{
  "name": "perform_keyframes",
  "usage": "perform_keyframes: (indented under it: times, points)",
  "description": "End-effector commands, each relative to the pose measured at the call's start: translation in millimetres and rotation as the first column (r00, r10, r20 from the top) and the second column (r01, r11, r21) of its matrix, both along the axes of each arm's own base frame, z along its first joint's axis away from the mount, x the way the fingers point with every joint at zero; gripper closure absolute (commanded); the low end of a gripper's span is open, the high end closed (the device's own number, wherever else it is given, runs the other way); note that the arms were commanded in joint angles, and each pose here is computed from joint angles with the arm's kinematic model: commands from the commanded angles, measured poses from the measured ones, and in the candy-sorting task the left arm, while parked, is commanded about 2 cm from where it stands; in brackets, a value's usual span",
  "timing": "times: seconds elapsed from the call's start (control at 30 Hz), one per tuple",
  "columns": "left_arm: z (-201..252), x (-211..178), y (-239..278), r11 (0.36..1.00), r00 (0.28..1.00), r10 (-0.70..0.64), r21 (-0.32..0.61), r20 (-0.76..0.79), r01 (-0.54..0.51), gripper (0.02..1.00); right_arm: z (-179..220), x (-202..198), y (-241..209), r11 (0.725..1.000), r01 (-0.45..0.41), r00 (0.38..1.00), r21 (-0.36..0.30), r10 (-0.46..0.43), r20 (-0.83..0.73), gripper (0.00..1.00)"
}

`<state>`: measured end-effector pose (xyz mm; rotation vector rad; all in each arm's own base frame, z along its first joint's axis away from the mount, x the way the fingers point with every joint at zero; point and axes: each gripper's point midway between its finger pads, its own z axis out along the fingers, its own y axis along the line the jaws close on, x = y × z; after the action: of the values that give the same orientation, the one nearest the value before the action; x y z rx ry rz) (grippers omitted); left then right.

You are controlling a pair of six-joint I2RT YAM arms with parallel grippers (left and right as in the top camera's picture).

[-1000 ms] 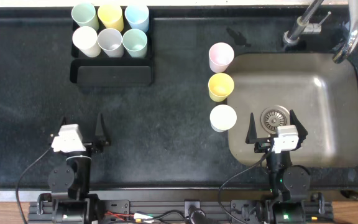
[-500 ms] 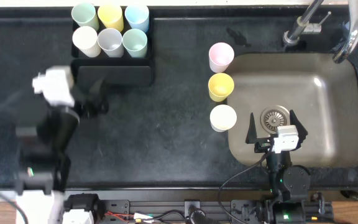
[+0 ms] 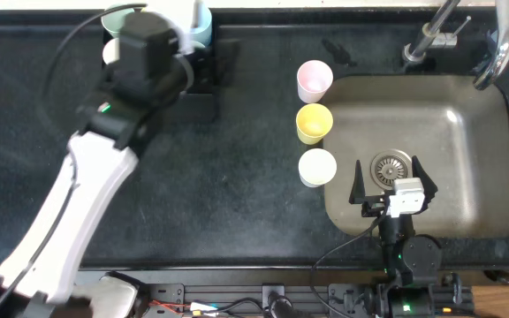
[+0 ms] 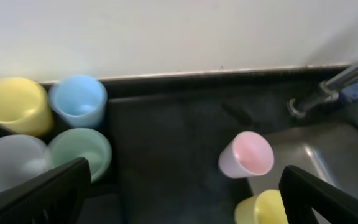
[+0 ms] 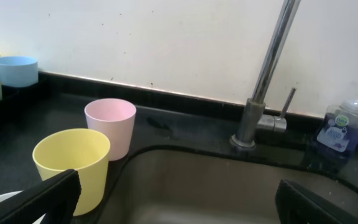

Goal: Store Cups

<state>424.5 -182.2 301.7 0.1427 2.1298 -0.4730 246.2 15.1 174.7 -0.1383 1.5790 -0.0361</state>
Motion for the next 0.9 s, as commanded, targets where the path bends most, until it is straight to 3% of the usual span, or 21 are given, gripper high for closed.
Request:
perform_keyframes:
  times: [0.03, 0.37, 0.67, 0.9]
  points:
    - [-8, 17, -32, 0.998, 0.997, 0.037, -0.049, -0.064, -0.04, 0.018, -3, 0, 1, 1.0, -0.003, 1.0, 0.0, 0.003, 0.003, 0.005]
    - [-56, 25, -103, 1.0, 0.967, 0.003, -0.023, -0.256, -0.009, 0.018, -3, 0, 1, 1.0, -0.003, 1.0, 0.0, 0.003, 0.002, 0.007]
    - [-103, 33, -123, 0.994, 0.918, 0.08, 0.102, -0.388, -0.043, 0.018, -3, 0, 1, 1.0, -0.003, 1.0, 0.0, 0.003, 0.003, 0.005]
    - [-145, 41, -128, 0.987, 0.883, 0.131, 0.142, -0.451, -0.074, 0.018, -3, 0, 1, 1.0, -0.003, 1.0, 0.0, 0.003, 0.003, 0.007]
